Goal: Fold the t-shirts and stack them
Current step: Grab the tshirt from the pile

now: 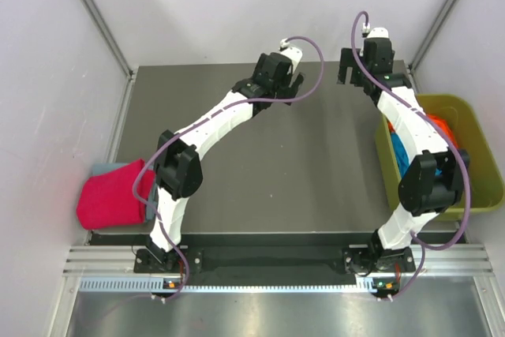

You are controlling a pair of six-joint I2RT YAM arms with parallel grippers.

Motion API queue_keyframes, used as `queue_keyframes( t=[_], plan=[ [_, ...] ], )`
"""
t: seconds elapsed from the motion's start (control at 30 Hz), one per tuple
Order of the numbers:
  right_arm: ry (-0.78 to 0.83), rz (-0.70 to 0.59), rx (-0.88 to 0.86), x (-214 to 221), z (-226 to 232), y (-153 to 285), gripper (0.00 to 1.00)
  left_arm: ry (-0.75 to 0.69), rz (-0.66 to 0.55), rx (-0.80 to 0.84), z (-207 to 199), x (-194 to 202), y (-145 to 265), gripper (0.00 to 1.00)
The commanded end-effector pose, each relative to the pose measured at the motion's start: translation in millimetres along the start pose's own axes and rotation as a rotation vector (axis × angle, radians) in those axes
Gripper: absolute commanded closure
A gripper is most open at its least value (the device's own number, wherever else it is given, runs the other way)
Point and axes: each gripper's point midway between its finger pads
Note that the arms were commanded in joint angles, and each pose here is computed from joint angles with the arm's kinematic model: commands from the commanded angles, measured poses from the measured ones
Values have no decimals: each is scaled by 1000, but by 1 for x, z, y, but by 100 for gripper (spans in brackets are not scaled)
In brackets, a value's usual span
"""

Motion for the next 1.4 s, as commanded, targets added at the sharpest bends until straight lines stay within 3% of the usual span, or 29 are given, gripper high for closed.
queue_keyframes(
  t=[0.0, 0.4, 0.67, 0.77, 0.87, 1.1, 1.37],
  plan=[
    [5, -89, -36, -32, 20, 7, 0, 32, -109, -8, 7, -39, 6, 2],
    [183, -109, -67, -33, 64, 1, 0, -35, -117, -32, 17, -41, 8, 2],
    [302, -89, -151, -34, 76, 8, 0, -132, -61, 17, 11, -26, 8, 2],
    [263, -93, -153, -47, 58, 11, 0, -127, -46, 4, 14, -21, 9, 2],
    [214, -81, -68, -51, 6, 14, 0, -119, -30, 7, 14, -16, 9, 2],
    [132, 53, 36, 9, -69, 27, 1, -106, -18, -16, 22, -13, 5, 2],
    [-106, 123, 172, 52, -169, 57, 5, 9, 61, 20, 47, 6, 1, 2]
  ],
)
Point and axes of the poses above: each gripper's point midway between its finger pads, its own y axis back along the fingers, its own z axis along the line the jaws close on, x = y × z, and after that the axes turned 4 degrees about y, right-handed
